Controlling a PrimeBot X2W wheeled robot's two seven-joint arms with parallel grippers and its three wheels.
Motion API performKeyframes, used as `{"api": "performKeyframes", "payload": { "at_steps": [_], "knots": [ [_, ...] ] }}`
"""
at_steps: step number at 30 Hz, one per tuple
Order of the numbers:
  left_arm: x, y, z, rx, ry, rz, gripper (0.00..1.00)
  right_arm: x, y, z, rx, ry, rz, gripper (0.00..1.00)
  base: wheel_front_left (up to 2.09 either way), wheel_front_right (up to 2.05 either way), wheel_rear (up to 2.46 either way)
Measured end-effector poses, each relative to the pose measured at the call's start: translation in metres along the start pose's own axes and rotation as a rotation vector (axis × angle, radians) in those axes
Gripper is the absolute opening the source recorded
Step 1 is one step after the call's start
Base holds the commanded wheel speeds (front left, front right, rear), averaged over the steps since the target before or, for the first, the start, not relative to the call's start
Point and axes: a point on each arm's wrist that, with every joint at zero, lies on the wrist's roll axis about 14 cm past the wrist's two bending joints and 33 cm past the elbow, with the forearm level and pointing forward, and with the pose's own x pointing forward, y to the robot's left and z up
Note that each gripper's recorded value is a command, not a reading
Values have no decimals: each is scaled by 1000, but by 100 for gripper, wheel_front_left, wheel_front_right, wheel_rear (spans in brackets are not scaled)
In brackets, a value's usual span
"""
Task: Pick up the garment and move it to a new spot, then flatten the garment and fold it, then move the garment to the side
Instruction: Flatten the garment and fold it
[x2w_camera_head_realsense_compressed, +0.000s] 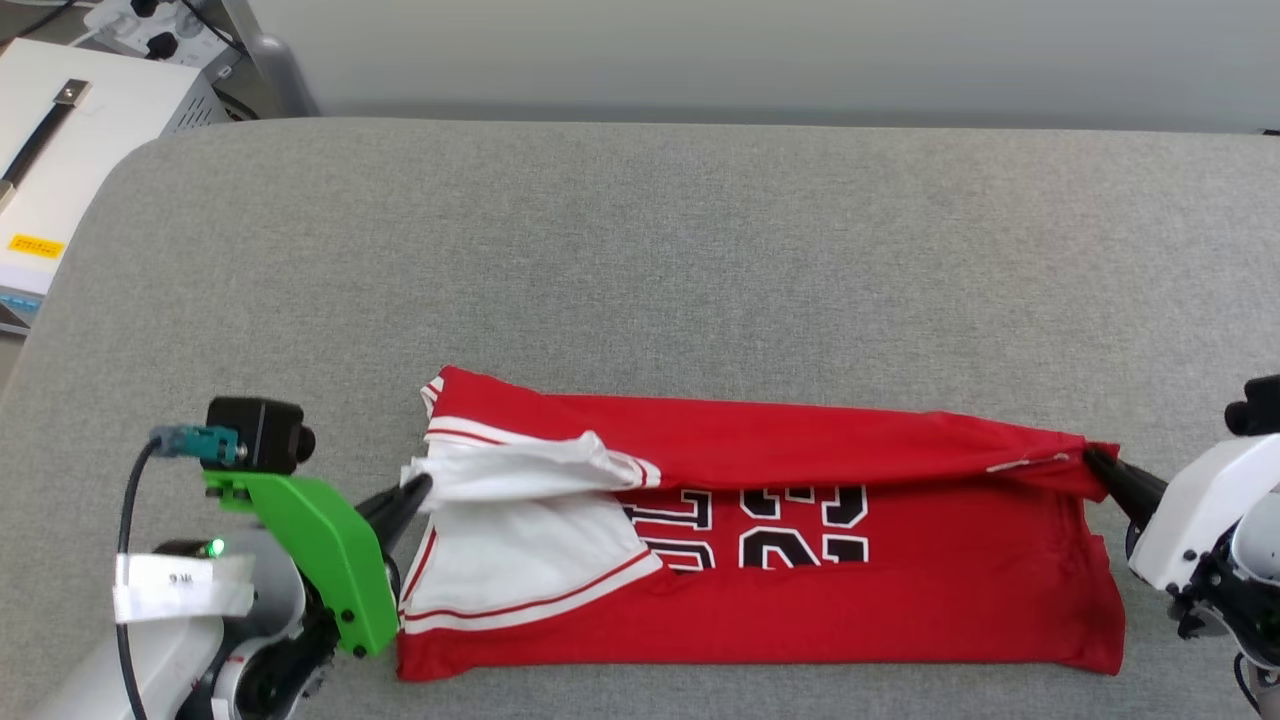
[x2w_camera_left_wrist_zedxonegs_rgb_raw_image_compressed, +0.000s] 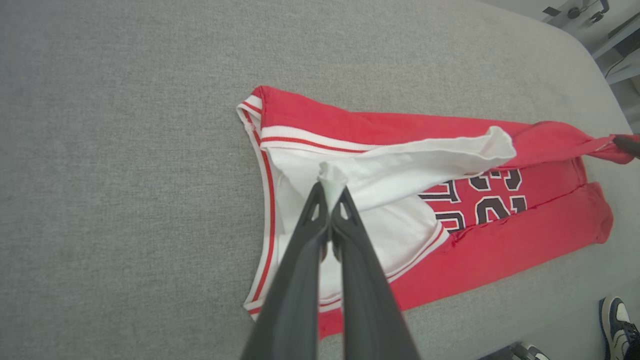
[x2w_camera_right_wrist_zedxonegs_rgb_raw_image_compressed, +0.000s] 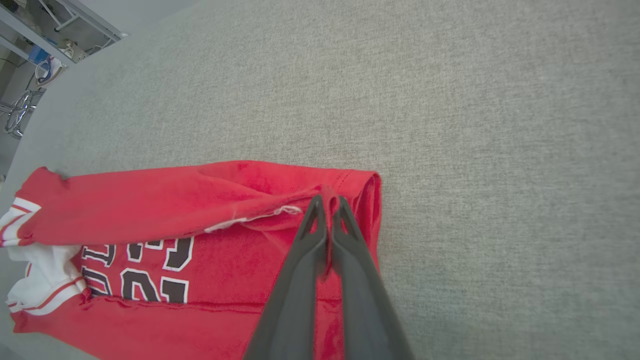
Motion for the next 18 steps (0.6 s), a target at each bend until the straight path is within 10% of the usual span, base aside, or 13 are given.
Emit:
{"api": "performKeyframes", "payload": {
  "at_steps": [18],
  "knots": [
    [-12, 18, -88, -65, 204, 53, 0, -19, 3, -37, -120, 119, 11, 0, 0, 0, 0]
  ]
}}
